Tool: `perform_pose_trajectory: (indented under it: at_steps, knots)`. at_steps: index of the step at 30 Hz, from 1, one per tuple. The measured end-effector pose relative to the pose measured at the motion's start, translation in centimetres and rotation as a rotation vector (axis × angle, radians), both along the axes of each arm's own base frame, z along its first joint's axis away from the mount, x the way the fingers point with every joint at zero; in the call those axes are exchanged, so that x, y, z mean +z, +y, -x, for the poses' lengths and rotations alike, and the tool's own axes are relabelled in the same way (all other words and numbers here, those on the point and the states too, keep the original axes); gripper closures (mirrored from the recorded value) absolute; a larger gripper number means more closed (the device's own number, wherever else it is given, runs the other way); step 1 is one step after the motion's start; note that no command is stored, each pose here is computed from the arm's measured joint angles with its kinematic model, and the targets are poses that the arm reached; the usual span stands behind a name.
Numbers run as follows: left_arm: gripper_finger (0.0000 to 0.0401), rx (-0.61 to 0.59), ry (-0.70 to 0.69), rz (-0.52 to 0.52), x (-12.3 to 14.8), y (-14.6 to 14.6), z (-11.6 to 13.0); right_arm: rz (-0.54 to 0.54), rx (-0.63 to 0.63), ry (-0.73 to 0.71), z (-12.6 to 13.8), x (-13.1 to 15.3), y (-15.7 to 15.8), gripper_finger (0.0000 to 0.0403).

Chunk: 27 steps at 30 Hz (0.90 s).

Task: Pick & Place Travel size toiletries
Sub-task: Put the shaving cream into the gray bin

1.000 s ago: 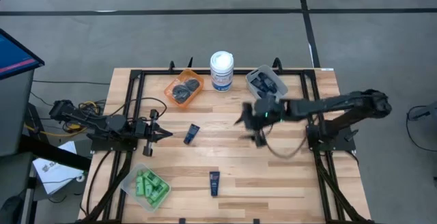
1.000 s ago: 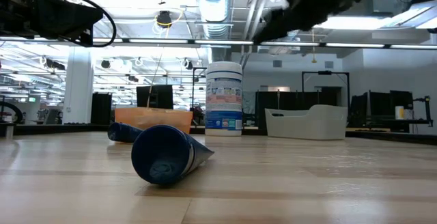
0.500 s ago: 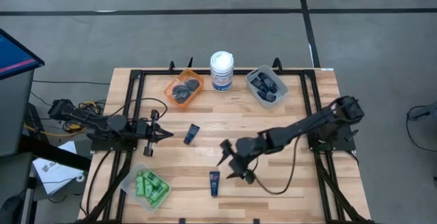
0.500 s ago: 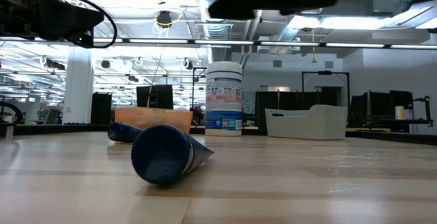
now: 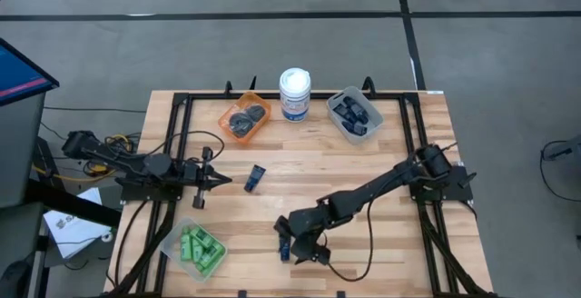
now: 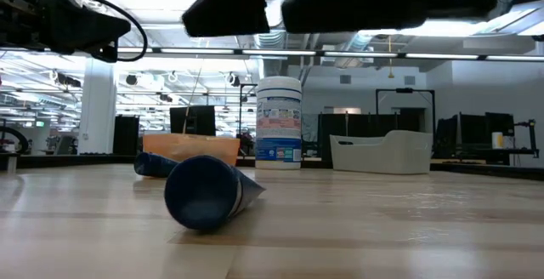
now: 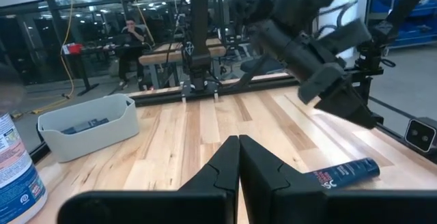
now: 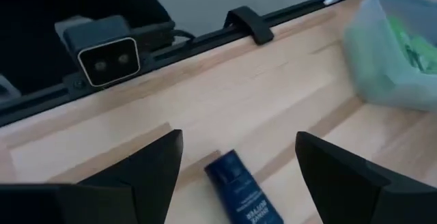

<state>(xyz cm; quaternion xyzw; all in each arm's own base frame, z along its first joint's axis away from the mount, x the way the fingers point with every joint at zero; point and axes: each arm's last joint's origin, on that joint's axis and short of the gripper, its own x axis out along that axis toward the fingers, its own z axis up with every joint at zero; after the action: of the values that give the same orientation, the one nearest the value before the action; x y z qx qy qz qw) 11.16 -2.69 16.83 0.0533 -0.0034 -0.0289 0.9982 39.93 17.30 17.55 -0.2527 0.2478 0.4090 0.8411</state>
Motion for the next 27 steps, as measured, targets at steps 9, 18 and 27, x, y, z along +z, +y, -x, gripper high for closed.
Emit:
perform_pose_trajectory:
  at_steps: [9,18,27]
  knots:
    - [0.0400,0.000,0.013,-0.004,-0.1,0.0,-0.2,-0.008,0.049,-0.075,-0.4,0.8,0.4,0.0127]
    - [0.0400,0.000,0.008,-0.002,-0.1,0.0,-0.2,-0.007,0.043,-0.090,-0.7,0.8,0.0,0.0127]
    - [0.0400,0.000,0.002,0.000,0.0,0.0,-0.2,0.015,-0.020,-0.046,-2.4,-2.4,-2.5,0.0127]
